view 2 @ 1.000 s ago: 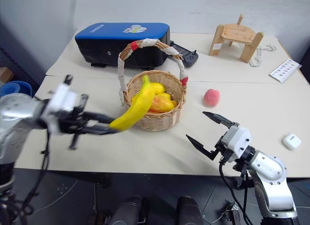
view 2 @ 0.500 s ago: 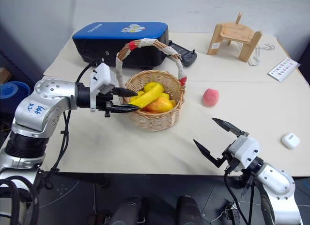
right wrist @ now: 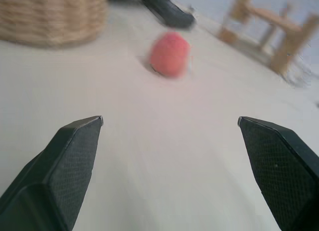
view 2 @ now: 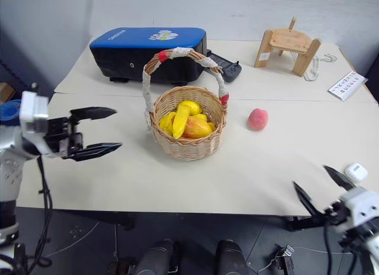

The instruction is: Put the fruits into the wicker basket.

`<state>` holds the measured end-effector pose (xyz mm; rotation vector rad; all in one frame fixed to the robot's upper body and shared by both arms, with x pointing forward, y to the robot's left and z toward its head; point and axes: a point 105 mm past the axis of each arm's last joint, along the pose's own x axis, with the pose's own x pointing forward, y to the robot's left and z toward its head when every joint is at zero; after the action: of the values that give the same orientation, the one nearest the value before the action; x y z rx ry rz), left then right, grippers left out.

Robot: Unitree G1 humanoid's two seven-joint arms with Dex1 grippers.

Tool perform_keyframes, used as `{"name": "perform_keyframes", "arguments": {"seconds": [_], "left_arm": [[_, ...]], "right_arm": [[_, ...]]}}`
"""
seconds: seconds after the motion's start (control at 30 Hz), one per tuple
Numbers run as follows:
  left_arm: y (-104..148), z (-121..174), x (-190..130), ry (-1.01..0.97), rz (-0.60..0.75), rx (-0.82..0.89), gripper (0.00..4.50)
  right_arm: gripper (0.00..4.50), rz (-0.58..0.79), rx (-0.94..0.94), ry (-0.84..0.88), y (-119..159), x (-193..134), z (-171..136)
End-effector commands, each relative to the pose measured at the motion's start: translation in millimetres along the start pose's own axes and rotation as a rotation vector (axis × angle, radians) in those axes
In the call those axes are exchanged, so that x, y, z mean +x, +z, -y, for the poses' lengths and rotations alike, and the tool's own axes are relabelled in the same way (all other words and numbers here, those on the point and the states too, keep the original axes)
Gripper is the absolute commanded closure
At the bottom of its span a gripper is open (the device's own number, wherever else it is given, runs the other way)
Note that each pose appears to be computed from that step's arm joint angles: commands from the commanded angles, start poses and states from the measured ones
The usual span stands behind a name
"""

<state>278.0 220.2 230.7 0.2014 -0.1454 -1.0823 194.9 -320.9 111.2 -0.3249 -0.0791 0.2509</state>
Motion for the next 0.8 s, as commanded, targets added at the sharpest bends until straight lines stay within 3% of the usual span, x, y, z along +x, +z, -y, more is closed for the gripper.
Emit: {"name": "perform_keyframes", "arguments": {"seconds": [0.03,0.2,0.33,0.47,0.67,0.8], "left_arm": [[15.2,1.3,-8.0,0.033,0.040,0.006,0.04],[17.1,5.5,-13.2,-0.012,0.019,-0.036,0.04],[8.9,4.8,-10.8,-0.020,-0.003,-0.043,0.04],[1.4,8.5,-1.2,-0.042,0.003,-0.049,0.04],[-3.8,11.9,9.3,-0.057,0.008,-0.044,0.04],[0.2,15.2,16.2,-0.058,0.036,-0.039,0.04]], "right_arm": [[0.00,0.065,0.004,-0.045,13.4,4.8,11.1],[0.00,0.179,0.082,0.042,62.8,68.9,11.2],[0.00,-0.008,0.134,0.037,84.4,140.3,10.0],[0.00,-0.039,0.175,0.105,116.6,191.8,-13.6],[0.00,-0.209,0.215,0.051,108.0,236.7,-24.7],[0.00,-0.255,0.141,-0.085,97.4,261.2,-9.7]]}}
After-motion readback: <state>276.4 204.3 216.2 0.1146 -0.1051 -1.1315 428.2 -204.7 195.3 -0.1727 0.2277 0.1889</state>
